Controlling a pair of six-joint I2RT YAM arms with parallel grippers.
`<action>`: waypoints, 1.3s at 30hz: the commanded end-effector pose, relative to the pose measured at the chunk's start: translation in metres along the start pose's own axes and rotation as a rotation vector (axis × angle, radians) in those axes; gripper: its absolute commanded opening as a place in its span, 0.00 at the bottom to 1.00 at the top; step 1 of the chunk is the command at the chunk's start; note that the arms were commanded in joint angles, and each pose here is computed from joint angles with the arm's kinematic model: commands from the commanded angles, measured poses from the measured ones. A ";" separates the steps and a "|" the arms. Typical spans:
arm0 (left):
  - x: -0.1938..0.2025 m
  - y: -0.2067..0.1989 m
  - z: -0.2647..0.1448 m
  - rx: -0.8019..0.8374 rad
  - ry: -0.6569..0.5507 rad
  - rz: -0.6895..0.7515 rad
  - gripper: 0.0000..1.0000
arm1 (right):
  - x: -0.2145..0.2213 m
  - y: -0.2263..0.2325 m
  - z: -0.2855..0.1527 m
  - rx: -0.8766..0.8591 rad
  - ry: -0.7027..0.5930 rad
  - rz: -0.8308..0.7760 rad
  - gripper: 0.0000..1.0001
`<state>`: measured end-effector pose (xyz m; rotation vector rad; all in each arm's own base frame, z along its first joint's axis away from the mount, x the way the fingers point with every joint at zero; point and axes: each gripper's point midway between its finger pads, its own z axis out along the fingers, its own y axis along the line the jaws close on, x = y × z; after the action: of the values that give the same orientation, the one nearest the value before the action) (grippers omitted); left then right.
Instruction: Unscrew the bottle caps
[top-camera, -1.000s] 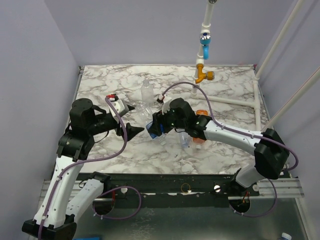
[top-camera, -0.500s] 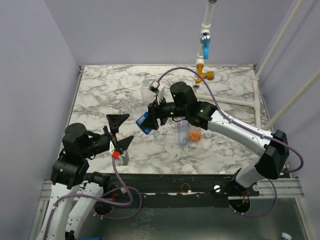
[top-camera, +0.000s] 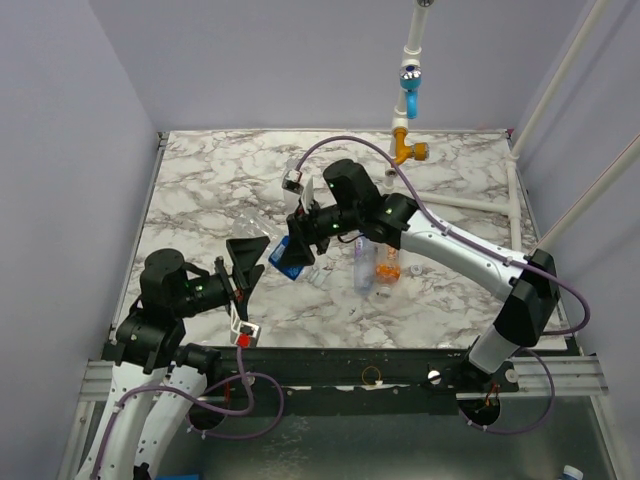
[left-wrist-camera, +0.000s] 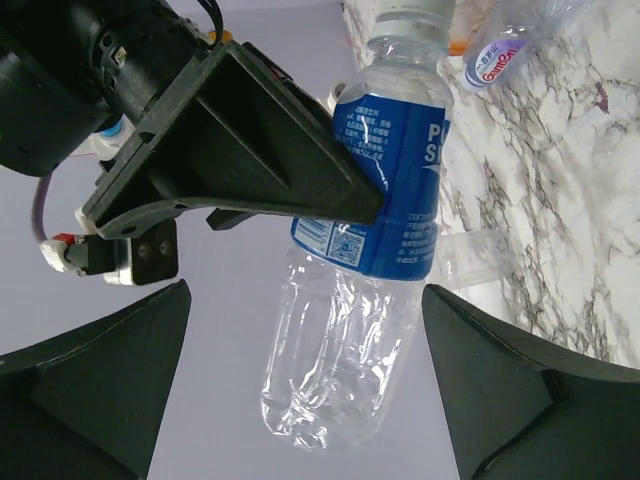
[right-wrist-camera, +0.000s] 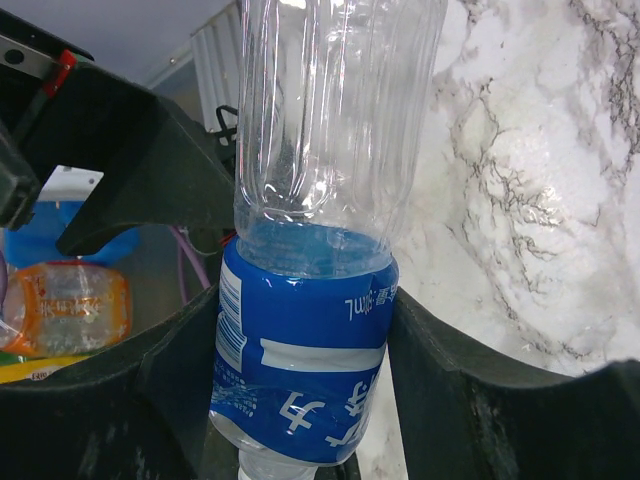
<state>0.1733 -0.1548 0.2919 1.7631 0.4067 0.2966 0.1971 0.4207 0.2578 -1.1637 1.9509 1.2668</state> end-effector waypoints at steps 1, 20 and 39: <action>0.007 -0.010 0.005 0.038 0.011 0.051 0.99 | 0.005 0.012 0.006 -0.050 0.051 -0.004 0.53; 0.028 -0.037 0.013 0.154 0.062 0.061 0.97 | 0.004 0.028 0.017 -0.098 0.079 -0.015 0.48; 0.034 -0.035 0.014 0.154 0.076 0.019 0.48 | -0.028 0.022 0.016 0.014 0.017 -0.075 0.77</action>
<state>0.2097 -0.1463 0.2559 1.9202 0.4381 0.3979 0.1788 0.4461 0.2537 -1.2746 1.9901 1.2768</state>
